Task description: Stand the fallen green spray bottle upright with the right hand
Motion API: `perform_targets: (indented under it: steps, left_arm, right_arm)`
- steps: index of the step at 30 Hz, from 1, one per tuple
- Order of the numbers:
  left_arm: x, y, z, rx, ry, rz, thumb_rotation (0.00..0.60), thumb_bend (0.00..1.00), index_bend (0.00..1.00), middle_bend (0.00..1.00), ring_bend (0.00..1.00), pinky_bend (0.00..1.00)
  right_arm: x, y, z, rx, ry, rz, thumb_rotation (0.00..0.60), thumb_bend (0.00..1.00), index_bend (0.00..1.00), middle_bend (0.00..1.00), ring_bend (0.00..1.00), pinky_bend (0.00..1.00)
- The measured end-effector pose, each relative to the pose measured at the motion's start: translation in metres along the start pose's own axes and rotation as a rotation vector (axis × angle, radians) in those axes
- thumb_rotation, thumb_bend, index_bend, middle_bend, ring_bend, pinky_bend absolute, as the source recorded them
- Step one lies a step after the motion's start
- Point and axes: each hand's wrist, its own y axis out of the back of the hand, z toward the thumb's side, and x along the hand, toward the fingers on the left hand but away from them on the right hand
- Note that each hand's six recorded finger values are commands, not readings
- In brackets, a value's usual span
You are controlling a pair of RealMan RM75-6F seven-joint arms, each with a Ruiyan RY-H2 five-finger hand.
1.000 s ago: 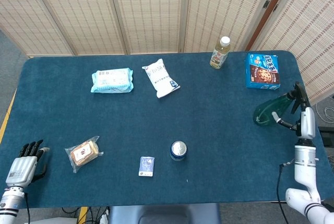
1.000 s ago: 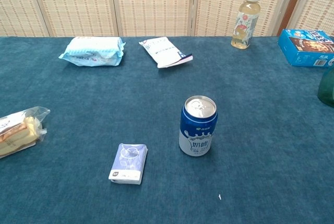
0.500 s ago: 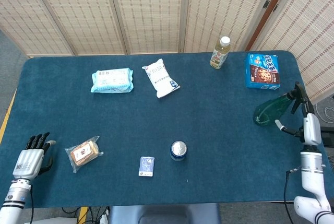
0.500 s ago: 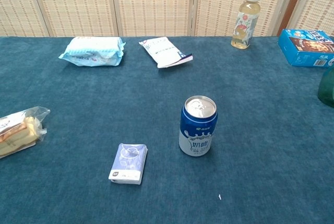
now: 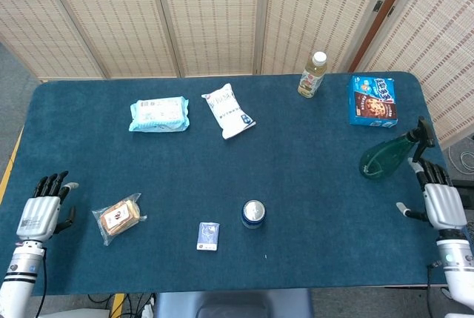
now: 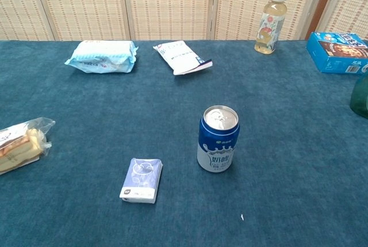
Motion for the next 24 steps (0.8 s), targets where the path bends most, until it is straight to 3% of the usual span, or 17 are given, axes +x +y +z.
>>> perform_targets:
  steps: [4, 8, 24]
  left_arm:
    - [-0.003, 0.003, -0.006, -0.011, 0.017, 0.007, 0.6, 0.51, 0.22, 0.07, 0.0, 0.0]
    - [-0.004, 0.002, -0.007, -0.015, 0.021, 0.003, 0.6, 0.5, 0.22, 0.07, 0.0, 0.0]
    - [-0.015, 0.013, 0.02, -0.052, -0.022, 0.039, 0.6, 0.5, 0.22, 0.07, 0.0, 0.0]
  right_arm:
    - [0.026, 0.002, -0.007, 0.103, -0.02, 0.044, 0.6, 0.11, 0.05, 0.04, 0.0, 0.06]
    - [0.035, -0.002, -0.014, 0.139, -0.03, 0.054, 0.6, 0.11, 0.05, 0.03, 0.0, 0.06]
    - [0.041, 0.004, -0.013, 0.102, 0.005, 0.016, 0.6, 0.11, 0.05, 0.03, 0.0, 0.06]
